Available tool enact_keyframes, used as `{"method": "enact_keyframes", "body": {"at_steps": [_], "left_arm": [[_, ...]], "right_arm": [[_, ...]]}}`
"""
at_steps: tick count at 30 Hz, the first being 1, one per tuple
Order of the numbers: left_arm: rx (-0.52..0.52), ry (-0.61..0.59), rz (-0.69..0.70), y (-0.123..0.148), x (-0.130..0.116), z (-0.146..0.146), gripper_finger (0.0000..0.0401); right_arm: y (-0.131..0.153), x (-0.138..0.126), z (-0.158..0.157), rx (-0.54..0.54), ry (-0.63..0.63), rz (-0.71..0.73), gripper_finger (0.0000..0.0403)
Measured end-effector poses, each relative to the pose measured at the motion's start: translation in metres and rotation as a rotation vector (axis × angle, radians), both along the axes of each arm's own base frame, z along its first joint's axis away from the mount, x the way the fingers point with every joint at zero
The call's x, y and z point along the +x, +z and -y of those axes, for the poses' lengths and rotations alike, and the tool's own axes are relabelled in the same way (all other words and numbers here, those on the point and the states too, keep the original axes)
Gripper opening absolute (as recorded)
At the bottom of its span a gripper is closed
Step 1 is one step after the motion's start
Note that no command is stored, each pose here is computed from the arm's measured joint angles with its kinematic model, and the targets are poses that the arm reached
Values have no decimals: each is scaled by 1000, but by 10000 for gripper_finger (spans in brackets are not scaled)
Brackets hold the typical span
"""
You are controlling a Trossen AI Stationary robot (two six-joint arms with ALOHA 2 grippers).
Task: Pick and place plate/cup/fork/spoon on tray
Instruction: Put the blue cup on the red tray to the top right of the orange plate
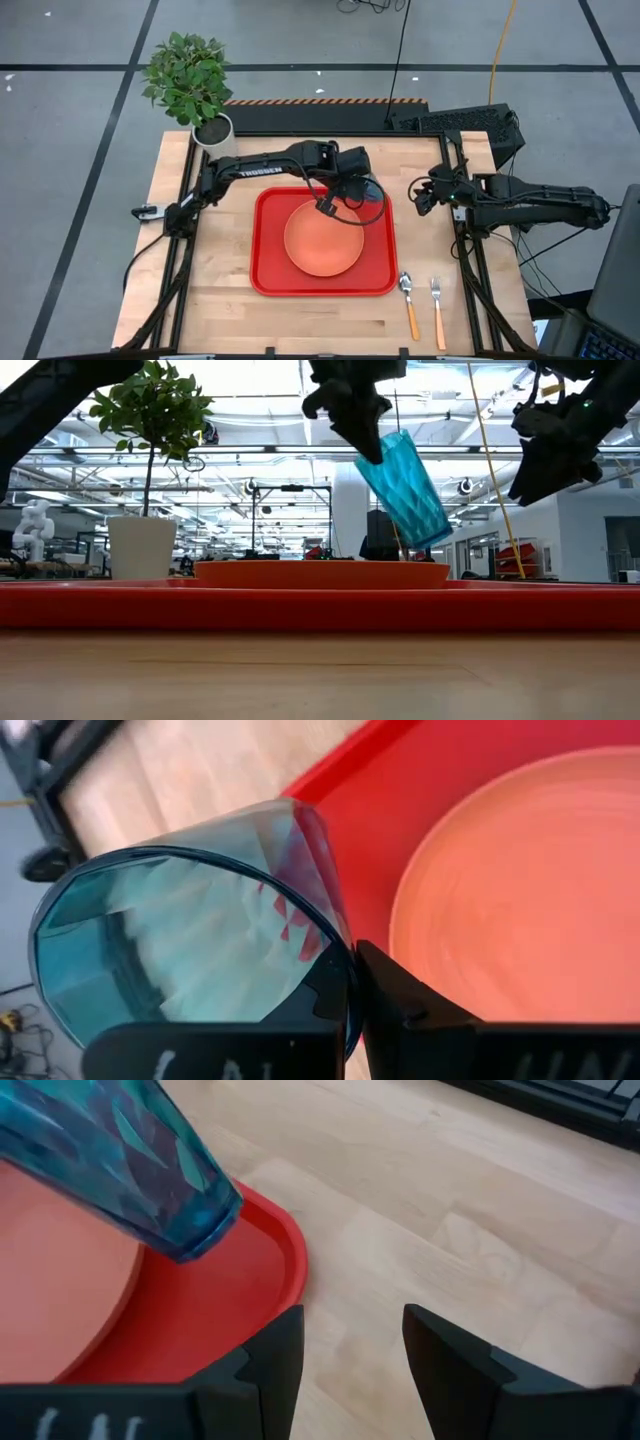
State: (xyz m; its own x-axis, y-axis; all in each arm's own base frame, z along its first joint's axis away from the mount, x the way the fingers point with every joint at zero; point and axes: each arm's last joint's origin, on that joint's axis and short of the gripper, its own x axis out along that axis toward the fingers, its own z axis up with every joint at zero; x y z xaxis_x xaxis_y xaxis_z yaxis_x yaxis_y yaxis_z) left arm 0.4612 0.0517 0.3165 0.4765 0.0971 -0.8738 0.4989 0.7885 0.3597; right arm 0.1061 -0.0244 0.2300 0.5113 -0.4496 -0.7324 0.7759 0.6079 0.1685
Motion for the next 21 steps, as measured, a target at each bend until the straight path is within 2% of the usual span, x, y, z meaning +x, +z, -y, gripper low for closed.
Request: {"method": "enact_keyframes", "body": {"at_steps": [5, 8, 10, 13, 14, 16, 19, 21], "left_arm": [[-9, 7, -12, 1, -2, 2, 8], [-14, 8, -52, -1, -5, 4, 8], [-16, 4, -75, -2, -7, 6, 8], [-16, -4, -105, -3, -9, 7, 8], [-16, -4, -106, -3, -9, 7, 8], [-17, 1, -115, -3, -10, 7, 8], [17, 11, -133, -4, -12, 6, 8], [50, 7, -132, -4, -11, 6, 8]], "right_arm": [[4, 6, 1, -31, 33, 41, 164], [8, 14, 1, -87, 117, 71, 164], [11, 22, 0, -141, 269, 85, 164], [15, 37, -4, -260, 574, 86, 164], [15, 41, -5, -283, 616, 89, 164], [16, 48, -5, -282, 594, 126, 164], [26, 53, 1, -216, 389, 272, 164], [36, 55, 3, -173, 329, 364, 164]]}}
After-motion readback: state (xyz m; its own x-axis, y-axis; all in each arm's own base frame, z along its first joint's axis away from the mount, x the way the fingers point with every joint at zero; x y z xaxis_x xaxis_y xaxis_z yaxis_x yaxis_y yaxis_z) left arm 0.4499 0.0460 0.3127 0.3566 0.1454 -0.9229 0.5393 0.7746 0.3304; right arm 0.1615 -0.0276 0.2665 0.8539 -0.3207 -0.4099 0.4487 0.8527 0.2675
